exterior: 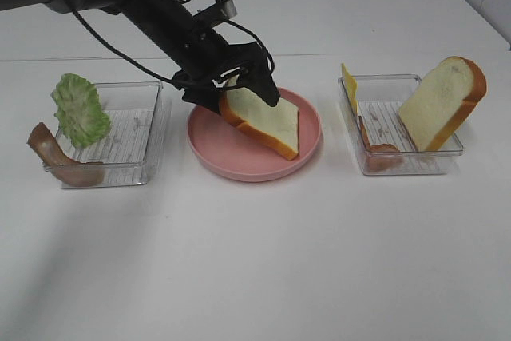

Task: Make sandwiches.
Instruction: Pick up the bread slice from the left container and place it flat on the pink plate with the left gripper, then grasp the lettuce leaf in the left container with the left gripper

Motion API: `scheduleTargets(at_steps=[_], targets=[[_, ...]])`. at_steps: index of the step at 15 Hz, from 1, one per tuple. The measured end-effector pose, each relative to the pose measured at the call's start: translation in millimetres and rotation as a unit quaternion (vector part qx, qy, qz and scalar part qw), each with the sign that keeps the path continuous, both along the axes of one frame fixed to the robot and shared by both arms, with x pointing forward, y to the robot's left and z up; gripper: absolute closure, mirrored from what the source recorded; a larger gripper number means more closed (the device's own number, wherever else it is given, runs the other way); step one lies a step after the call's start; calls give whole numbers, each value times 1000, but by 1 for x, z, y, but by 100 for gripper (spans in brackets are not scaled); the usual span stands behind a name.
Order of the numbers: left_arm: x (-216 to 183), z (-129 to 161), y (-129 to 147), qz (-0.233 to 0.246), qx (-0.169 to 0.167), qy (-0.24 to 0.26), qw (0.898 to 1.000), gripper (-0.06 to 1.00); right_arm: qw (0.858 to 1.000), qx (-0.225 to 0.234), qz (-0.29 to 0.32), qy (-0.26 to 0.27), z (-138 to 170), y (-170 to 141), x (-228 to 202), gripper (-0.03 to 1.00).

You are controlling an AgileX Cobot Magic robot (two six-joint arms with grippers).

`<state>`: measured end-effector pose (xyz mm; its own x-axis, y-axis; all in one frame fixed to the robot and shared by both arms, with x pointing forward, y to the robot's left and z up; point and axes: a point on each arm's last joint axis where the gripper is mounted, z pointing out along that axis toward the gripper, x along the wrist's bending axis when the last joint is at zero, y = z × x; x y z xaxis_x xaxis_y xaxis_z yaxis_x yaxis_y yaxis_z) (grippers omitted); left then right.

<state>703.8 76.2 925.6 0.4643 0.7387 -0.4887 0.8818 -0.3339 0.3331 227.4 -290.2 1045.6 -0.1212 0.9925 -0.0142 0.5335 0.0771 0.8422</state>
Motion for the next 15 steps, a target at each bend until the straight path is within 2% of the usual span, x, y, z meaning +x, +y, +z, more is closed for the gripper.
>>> scheduleTargets(at_steps=[3,5,6,11,14,15], targets=[[0,15,-15,-12,83,-58,995,5,1000,0,0,0,0,0,0,18],[-3,24,-23,-21,150,-85,985,5,1000,0,0,0,0,0,0,18],[-6,25,-27,-24,170,-87,981,6,1000,0,0,0,0,0,0,18],[-14,28,-26,-28,211,-59,975,6,1000,0,0,0,0,0,0,18],[-7,56,-25,7,208,-94,974,13,1000,0,0,0,0,0,0,18],[-9,74,-23,21,200,-107,974,17,1000,0,0,0,0,0,0,18]])
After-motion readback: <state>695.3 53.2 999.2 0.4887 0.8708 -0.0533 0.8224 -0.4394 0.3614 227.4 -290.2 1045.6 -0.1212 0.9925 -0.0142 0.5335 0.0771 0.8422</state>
